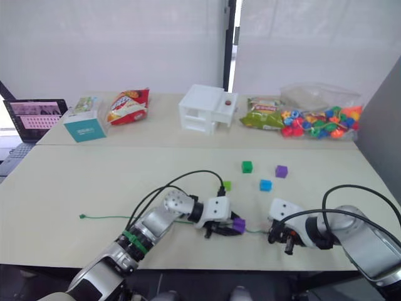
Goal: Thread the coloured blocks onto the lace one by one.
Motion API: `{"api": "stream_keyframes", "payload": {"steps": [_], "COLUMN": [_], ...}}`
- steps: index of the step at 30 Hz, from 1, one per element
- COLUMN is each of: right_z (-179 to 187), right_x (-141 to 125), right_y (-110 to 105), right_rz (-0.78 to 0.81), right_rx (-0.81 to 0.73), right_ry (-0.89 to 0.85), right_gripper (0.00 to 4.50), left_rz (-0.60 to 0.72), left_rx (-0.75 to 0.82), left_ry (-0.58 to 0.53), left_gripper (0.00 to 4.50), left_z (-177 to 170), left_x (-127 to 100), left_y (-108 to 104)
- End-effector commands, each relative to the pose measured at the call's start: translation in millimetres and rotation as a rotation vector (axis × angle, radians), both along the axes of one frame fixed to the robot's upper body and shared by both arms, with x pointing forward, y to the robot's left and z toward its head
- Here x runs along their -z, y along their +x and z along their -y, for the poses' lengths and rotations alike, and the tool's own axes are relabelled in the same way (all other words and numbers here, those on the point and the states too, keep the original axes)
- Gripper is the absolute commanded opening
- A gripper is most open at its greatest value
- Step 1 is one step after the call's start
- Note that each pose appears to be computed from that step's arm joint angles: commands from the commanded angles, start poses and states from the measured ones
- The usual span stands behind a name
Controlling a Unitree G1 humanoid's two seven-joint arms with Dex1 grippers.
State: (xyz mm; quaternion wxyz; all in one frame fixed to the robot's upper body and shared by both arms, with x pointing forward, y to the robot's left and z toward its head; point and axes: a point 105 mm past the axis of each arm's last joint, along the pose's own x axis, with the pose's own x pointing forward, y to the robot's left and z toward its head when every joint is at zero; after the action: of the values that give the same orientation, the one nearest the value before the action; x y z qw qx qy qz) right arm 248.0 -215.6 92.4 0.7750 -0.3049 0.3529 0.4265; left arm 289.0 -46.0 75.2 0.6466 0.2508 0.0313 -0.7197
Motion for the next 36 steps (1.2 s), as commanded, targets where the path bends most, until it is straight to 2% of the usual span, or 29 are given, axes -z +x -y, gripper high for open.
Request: {"api": "stream_keyframes", "payload": {"steps": [1, 6, 10, 12, 15, 18, 21, 26, 28, 32, 36], "right_z": [6, -17, 5, 9, 3, 1, -5, -16, -24, -37, -43], "right_x": [4, -15, -22, -29, -42, -45, -43, -43, -44, -46, -45], "right_y": [4, -2, 4, 7, 13, 16, 17, 22, 24, 27, 30], "right_rz": [-0.007, 0.005, 0.076, 0.114, 0.167, 0.175, 0.164, 0.157, 0.159, 0.164, 0.165], "right_rx": [0.063, -0.047, -0.093, -0.145, -0.17, -0.201, -0.243, -0.266, -0.277, -0.31, -0.324], "right_ry": [0.005, 0.087, -0.069, -0.095, -0.046, -0.047, -0.038, 0.004, 0.027, 0.05, 0.059], "right_gripper": [0.0, 0.0, 0.0, 0.0, 0.0, 0.0, 0.0, 0.0, 0.0, 0.0, 0.0], "left_rz": [0.021, 0.024, 0.035, 0.043, 0.046, 0.045, 0.053, 0.077, 0.098, 0.002, 0.004], "left_rx": [0.009, -0.031, -0.106, -0.15, -0.25, -0.309, -0.426, -0.587, -0.611, -0.668, -0.713], "left_ry": [-0.022, -0.027, -0.026, -0.018, -0.008, 0.037, 0.158, 0.205, 0.291, 0.34, 0.366], "left_gripper": [1.38, 1.38, 1.38, 1.38, 1.38, 1.38, 1.38, 1.38, 1.38, 1.38, 1.38], "left_z": [2, -11, -41, -60, -97, -137, -205, -294, -325, -369, -391], "left_x": [-7, -12, -19, -21, -23, -20, -14, -32, -29, -27, -27], "left_y": [-3, 0, 8, 12, 21, 21, 20, 14, 8, -11, -16]}}
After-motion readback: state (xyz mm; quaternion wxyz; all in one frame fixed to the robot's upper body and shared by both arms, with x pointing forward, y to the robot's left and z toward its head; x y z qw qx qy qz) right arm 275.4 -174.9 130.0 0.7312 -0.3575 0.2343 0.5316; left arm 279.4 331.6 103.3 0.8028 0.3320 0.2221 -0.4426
